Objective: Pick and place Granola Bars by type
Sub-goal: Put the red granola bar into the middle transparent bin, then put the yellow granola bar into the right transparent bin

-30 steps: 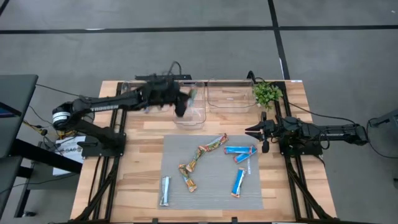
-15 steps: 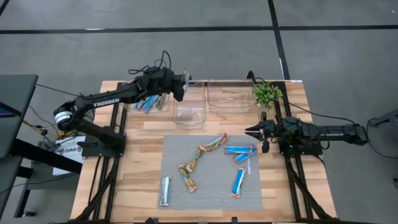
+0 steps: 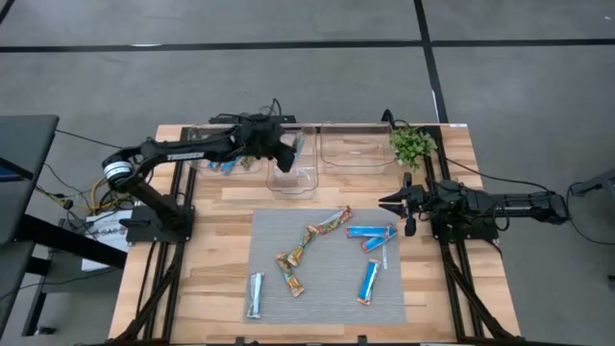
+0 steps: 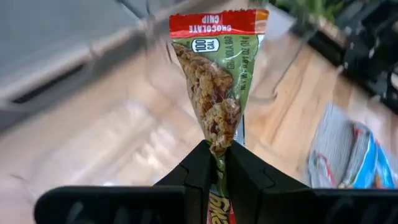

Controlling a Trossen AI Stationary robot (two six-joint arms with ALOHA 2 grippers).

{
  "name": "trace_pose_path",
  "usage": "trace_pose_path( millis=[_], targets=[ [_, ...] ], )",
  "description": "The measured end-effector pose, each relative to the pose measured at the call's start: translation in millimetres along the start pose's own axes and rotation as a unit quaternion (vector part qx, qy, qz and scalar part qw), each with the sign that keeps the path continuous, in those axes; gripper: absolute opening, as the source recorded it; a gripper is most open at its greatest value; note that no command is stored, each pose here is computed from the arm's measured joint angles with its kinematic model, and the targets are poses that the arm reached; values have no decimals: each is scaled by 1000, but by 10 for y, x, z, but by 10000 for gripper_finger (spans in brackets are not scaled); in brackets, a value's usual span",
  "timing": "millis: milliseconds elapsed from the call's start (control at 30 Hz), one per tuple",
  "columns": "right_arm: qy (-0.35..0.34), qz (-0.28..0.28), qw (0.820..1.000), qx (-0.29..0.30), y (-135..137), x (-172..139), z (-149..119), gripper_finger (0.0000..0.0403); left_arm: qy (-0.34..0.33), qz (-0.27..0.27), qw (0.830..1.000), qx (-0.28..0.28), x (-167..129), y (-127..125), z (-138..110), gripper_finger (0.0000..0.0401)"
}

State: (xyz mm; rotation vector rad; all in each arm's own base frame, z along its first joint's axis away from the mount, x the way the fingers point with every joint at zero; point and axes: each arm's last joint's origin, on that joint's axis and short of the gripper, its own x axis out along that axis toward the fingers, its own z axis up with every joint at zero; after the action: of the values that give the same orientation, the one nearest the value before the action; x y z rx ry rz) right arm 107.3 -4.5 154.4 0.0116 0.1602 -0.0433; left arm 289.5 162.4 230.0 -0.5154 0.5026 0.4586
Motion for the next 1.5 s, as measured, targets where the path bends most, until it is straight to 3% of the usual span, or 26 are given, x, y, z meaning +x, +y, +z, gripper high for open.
trace_pose_path(
  millis=[267,500,700,933,1100,1500],
  targets=[
    [0,0,1000,0,0,0,0,59,70,-11,997,-17,201,39,-194,65],
    [0,0,1000,0,0,0,0,59,71,-10,997,-20,201,39,-195,127],
    [0,0,1000,0,0,0,0,59,70,-32,997,-23,201,22,-185,148],
    [0,0,1000,0,0,0,0,59,40,-65,997,-28,134,-36,-91,149],
    [0,0,1000,0,0,0,0,59,-18,-86,996,-15,-43,-118,72,149],
    [0,0,1000,0,0,0,0,59,-108,-154,981,57,-524,-501,256,149]
  ],
)
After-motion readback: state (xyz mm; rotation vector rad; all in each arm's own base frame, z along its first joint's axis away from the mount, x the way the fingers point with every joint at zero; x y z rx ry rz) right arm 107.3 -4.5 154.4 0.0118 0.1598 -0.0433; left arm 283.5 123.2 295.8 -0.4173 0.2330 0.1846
